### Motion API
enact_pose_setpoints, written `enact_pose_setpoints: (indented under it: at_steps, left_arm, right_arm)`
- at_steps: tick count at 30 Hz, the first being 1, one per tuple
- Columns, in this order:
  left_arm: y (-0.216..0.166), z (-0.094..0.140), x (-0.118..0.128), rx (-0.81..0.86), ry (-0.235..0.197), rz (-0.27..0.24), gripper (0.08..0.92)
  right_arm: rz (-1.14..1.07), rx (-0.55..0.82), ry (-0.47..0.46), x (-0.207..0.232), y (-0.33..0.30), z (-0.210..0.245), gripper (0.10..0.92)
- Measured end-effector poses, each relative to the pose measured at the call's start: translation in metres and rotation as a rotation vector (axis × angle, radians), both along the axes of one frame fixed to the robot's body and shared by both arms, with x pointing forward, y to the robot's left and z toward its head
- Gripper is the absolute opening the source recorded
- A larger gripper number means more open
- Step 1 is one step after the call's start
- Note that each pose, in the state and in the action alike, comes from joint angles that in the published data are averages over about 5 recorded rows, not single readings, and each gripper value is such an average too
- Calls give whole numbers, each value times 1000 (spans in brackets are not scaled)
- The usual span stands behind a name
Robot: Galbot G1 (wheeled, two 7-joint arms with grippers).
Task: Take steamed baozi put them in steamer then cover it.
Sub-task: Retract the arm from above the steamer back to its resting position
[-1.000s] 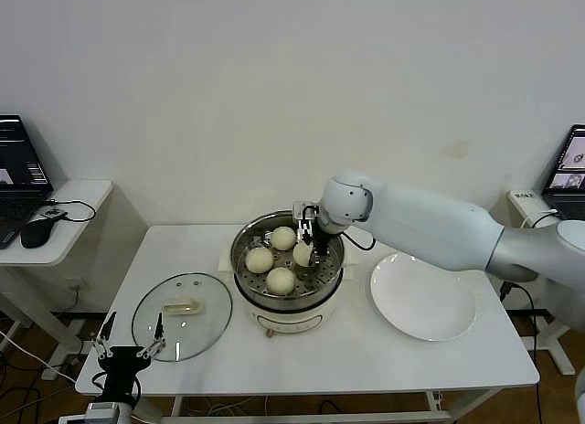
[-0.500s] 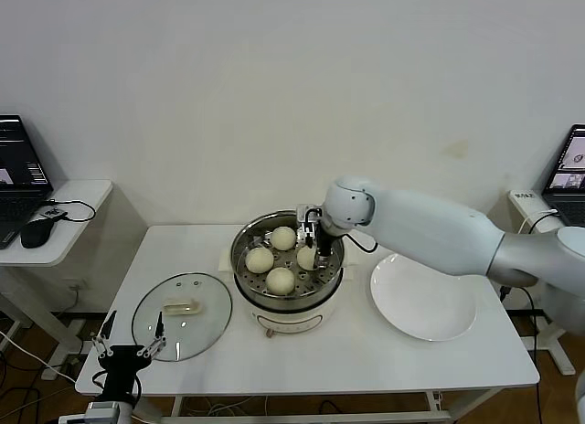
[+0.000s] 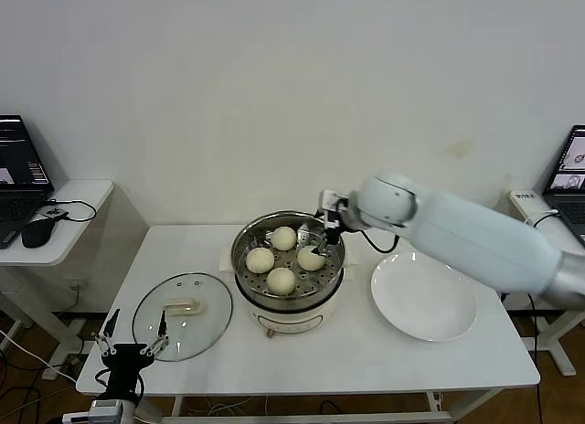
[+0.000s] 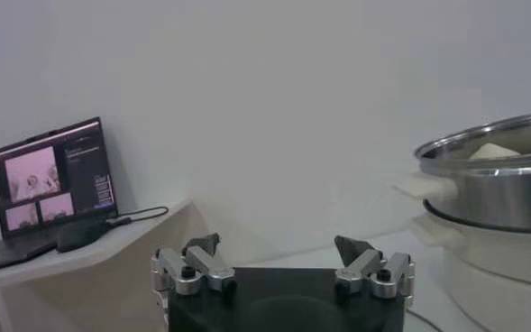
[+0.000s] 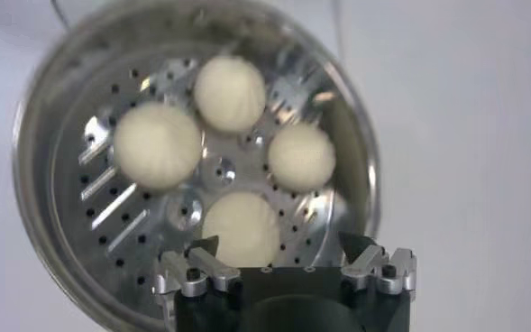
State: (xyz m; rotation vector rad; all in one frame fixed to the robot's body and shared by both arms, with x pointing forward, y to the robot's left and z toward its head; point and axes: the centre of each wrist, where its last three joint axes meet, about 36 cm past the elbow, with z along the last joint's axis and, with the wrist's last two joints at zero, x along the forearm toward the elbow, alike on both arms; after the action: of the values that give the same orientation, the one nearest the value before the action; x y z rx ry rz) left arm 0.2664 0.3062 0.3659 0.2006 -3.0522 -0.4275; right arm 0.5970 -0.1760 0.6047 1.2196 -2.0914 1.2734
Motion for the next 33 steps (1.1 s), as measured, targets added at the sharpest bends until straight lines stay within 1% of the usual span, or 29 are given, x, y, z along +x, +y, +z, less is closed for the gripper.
enact_pose_setpoints:
  at_steps: [7, 14, 19, 22, 25, 28, 33]
  left_arm:
    - [-2, -5, 1, -3, 13, 13, 823]
    - [-1, -10, 3, 28, 46, 26, 823]
    - [2, -14, 7, 105, 73, 34, 823]
    - [9, -18, 10, 208, 78, 33, 823]
    - [18, -24, 12, 364, 82, 13, 823]
    - [26, -30, 12, 544, 92, -27, 823]
    - [33, -40, 10, 817, 105, -108, 823]
  right_arm:
    - [-71, 307, -164, -35, -44, -44, 823]
    - [-166, 596, -322, -75, -75, -95, 823]
    - [-271, 761, -415, -106, -96, -128, 823]
    - [-363, 835, -461, -129, -111, -148, 823]
    - [-466, 878, -494, -154, -127, -167, 823]
    - [-562, 895, -522, -178, -145, -182, 823]
    - [-693, 887, -570, -210, -174, -200, 823]
